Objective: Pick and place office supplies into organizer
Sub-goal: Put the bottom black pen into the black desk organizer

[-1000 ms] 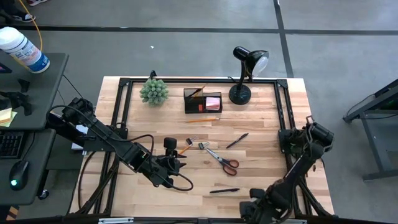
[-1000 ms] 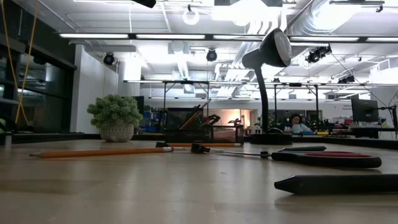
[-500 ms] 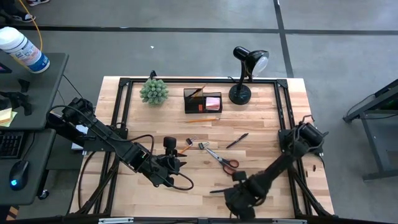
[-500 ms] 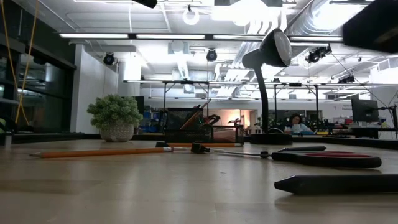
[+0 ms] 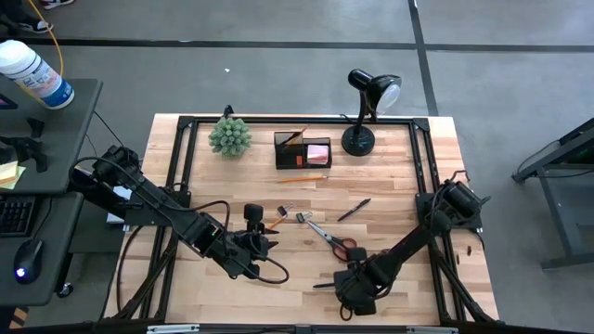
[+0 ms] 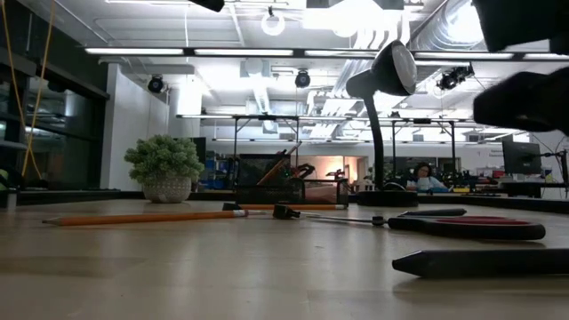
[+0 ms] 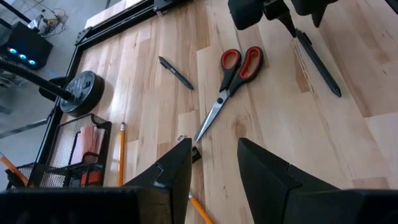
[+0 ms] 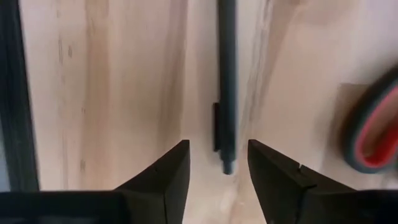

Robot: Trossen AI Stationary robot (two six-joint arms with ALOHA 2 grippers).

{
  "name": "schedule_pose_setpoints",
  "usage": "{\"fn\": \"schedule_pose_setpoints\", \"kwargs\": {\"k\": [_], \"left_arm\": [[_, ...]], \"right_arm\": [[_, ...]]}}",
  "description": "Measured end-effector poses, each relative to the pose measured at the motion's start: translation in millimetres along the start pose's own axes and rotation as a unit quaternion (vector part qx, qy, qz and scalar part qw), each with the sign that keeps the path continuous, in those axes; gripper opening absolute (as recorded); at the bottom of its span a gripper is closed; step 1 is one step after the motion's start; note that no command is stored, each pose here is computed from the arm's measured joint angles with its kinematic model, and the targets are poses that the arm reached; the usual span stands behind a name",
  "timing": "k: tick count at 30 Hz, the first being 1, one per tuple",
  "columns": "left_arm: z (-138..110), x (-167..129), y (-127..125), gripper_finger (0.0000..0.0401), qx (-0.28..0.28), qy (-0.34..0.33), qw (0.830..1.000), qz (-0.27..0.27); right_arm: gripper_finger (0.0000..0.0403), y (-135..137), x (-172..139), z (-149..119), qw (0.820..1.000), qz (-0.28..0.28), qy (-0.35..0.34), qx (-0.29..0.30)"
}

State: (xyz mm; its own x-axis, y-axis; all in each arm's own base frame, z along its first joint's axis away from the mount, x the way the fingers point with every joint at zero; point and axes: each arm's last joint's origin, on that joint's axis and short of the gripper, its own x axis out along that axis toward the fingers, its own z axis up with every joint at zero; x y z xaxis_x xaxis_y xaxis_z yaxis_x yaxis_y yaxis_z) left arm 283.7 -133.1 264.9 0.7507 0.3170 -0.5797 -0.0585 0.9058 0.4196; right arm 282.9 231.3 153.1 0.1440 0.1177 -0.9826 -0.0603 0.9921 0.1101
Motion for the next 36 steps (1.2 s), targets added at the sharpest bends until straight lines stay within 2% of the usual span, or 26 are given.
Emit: {"fn": "schedule_pose_setpoints", "kwargs": {"k": [6, 20, 27, 31, 36], "left_arm": [[0.0, 0.0, 0.1, 0.0117, 0.001, 0.000, 1.000, 0.001], [0.0, 0.0, 0.2, 0.0117, 0.002, 0.000, 1.000, 0.004], [0.0, 0.0, 0.3, 0.0117, 0.002, 0.000, 1.000, 0.005], [0.0, 0.0, 0.3, 0.0117, 0.002, 0.000, 1.000, 0.005], [-0.1, 0.0, 0.5, 0.0117, 0.002, 0.000, 1.000, 0.009]], "right_arm": [[0.0131, 0.0, 0.3, 0.2, 1.000, -0.010, -0.010, 0.001], [0.0116, 0.2, 16.4, 4.3, 1.000, -0.006, -0.004, 0.000], [0.0053, -0.3, 17.0, 3.9, 1.000, -0.009, -0.002, -0.003], [0.0015, 1.6, 16.8, 5.2, 1.000, 0.009, -0.002, 0.000], [0.0006, 2.9, 15.6, 5.5, 1.000, 0.020, 0.006, 0.000]]}}
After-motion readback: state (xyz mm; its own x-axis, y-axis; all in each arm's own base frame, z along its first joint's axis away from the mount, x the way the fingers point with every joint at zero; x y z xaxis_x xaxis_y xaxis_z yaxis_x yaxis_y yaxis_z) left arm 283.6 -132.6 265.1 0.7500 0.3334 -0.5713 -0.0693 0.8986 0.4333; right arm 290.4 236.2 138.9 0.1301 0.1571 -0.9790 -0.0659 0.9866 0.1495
